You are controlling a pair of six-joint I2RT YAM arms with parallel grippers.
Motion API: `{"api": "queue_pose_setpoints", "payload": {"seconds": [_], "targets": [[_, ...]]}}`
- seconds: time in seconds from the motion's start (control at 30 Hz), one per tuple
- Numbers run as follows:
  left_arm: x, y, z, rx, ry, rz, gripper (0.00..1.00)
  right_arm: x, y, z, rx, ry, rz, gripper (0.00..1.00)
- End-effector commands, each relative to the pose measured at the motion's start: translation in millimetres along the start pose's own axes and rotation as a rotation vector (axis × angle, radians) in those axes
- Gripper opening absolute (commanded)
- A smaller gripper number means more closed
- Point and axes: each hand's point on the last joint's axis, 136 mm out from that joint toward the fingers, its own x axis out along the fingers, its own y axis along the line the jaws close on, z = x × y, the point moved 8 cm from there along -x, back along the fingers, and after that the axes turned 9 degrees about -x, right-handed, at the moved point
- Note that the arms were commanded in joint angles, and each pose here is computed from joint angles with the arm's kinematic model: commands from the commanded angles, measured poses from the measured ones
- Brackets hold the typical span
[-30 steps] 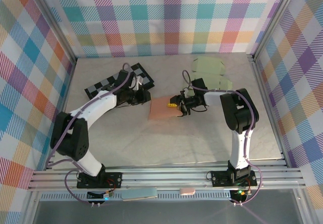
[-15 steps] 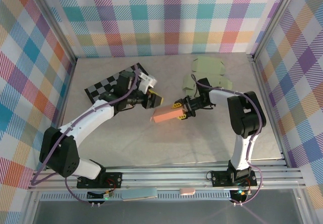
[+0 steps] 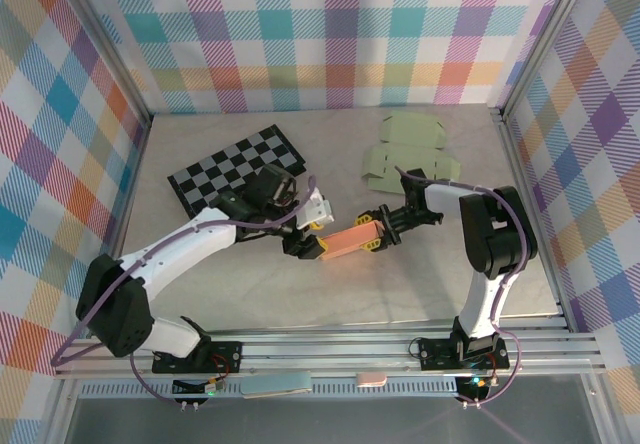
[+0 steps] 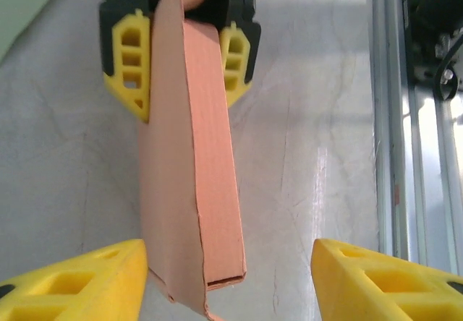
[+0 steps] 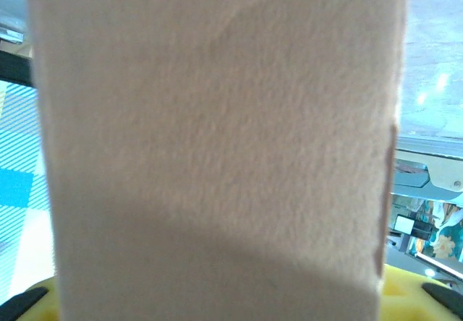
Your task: Fold the paper box
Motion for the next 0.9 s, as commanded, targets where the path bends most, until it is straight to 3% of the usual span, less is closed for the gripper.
{"api": "queue_pose_setpoints", "payload": {"seconds": [0.0, 0.3, 0.87], "targets": [[8, -5, 1, 0.080, 0.042, -0.014, 0.62, -1, -1, 4, 0.067, 0.010, -0.003, 0.48], [43, -1, -5, 0.113, 0.122, 0.035, 0.62, -9, 3, 11, 0.077, -0.006, 0.019, 0.48], [76, 12, -16, 0.086, 0.184, 0.158, 0.63, -15, 9, 18, 0.083, -0.025, 0.041, 0.45]]}}
